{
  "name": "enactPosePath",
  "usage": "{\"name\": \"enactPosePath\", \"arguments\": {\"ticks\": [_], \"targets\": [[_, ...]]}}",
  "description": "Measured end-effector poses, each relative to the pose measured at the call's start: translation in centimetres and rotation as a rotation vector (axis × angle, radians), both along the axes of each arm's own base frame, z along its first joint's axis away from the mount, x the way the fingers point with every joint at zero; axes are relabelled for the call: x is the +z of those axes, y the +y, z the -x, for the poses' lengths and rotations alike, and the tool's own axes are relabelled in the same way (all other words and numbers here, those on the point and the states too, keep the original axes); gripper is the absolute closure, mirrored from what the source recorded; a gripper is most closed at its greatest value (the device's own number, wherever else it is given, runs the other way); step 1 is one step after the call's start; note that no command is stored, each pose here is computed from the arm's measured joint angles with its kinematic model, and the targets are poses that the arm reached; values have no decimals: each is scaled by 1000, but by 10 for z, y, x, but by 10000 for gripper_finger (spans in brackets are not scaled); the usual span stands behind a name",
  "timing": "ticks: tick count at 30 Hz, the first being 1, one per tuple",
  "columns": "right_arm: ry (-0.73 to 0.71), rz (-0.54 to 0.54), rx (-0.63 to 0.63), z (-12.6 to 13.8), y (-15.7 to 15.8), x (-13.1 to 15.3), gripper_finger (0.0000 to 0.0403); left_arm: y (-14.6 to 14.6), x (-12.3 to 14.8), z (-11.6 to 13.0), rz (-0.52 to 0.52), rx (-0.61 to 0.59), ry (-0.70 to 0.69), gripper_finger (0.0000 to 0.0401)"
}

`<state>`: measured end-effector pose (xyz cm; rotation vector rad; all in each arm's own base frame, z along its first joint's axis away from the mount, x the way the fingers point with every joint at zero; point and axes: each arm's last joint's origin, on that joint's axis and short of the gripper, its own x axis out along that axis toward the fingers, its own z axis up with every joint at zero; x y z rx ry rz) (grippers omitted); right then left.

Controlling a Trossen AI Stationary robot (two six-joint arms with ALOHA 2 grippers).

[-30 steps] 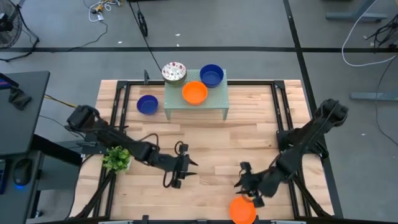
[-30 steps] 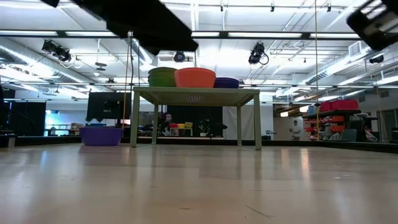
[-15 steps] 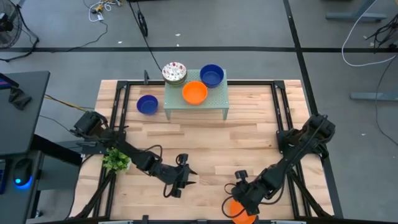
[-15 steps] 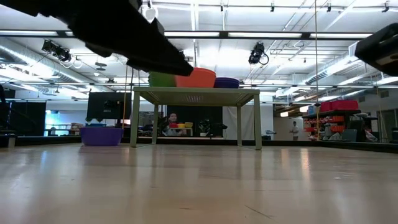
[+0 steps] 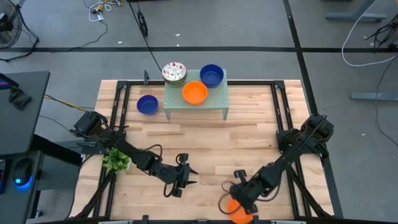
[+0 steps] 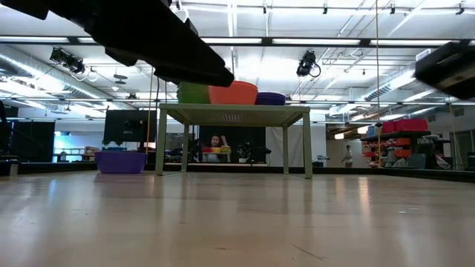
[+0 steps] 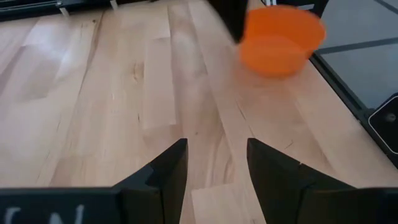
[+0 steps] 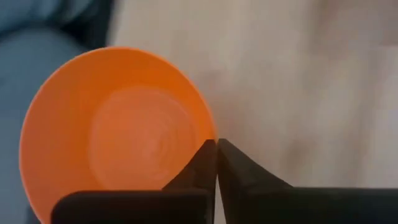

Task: Pick & Place Mini bowls
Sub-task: Stack the orange bowl on the orange bowls on the shelf

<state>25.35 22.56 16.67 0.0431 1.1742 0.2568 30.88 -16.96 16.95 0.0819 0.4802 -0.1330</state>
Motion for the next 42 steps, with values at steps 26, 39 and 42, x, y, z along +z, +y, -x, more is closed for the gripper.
{"name": "enactPosePath", "arguments": {"ticks": [26, 39, 42], "targets": [[-56, -59, -542, -81, -139, 3, 397, -7, -7, -3, -253, -246, -63, 189], [-90, -92, -518, -86, -141, 5, 397, 11, -40, -14, -344, -182, 59, 222], [-90, -92, -518, -86, -141, 5, 397, 16, -42, -15, -355, -173, 85, 241]]}}
